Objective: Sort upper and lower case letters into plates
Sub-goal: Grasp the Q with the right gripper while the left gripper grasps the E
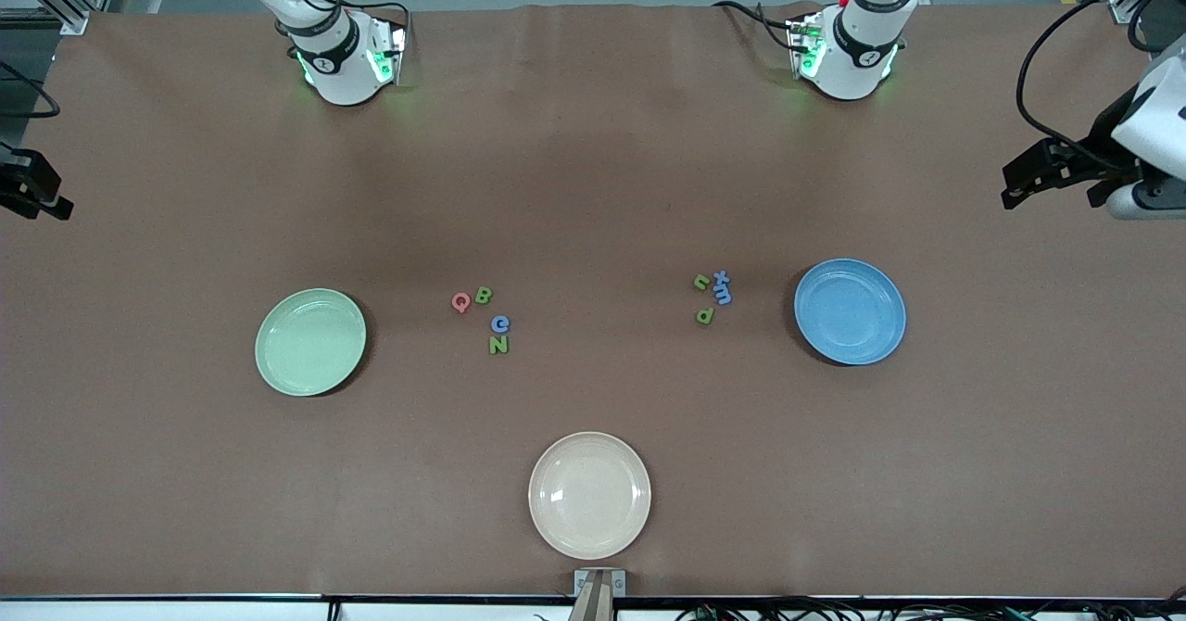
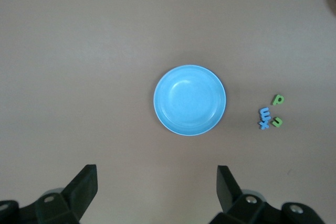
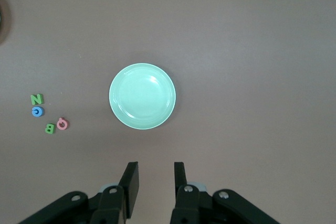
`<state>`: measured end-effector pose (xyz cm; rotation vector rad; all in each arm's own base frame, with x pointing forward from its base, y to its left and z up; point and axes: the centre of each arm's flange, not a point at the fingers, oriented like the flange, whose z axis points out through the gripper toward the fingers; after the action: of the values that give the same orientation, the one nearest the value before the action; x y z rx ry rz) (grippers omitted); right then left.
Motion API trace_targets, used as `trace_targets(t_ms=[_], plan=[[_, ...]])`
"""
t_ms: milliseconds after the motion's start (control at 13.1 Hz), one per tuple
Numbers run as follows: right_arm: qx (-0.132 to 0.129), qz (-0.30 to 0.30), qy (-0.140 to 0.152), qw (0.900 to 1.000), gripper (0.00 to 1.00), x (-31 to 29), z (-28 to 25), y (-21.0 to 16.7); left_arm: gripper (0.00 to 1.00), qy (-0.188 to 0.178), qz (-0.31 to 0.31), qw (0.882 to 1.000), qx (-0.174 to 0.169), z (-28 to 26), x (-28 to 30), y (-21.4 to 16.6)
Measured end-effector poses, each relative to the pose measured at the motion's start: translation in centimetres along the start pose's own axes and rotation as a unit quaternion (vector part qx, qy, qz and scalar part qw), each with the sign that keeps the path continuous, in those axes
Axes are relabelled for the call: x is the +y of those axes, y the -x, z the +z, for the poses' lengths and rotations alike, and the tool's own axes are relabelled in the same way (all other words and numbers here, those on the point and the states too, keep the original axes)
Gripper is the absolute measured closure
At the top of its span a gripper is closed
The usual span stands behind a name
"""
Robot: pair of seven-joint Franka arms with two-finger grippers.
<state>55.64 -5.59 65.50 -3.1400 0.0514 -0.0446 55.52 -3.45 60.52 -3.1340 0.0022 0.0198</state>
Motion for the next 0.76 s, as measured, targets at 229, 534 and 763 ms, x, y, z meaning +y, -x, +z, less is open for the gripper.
trace_targets(t_ms=[229, 534, 763], plan=[[-0.001, -0.001, 0.000, 1.000, 0.54, -0.1, 0.1, 0.0, 0.00, 0.008, -0.012, 1.000, -0.015, 5.0, 2.6, -2.9], [-0.005, -0.002, -0.001, 1.000, 0.13, -0.2, 0.6, -0.1, 0.00, 0.020, -0.033, 0.999, -0.006, 14.3, 9.9, -6.0], [0.012, -0.005, -0.006, 1.000, 0.00, -2.6, 2.6, -1.2, 0.01, 0.028, -0.062, 0.998, -0.003, 20.8, 15.0, -6.0]])
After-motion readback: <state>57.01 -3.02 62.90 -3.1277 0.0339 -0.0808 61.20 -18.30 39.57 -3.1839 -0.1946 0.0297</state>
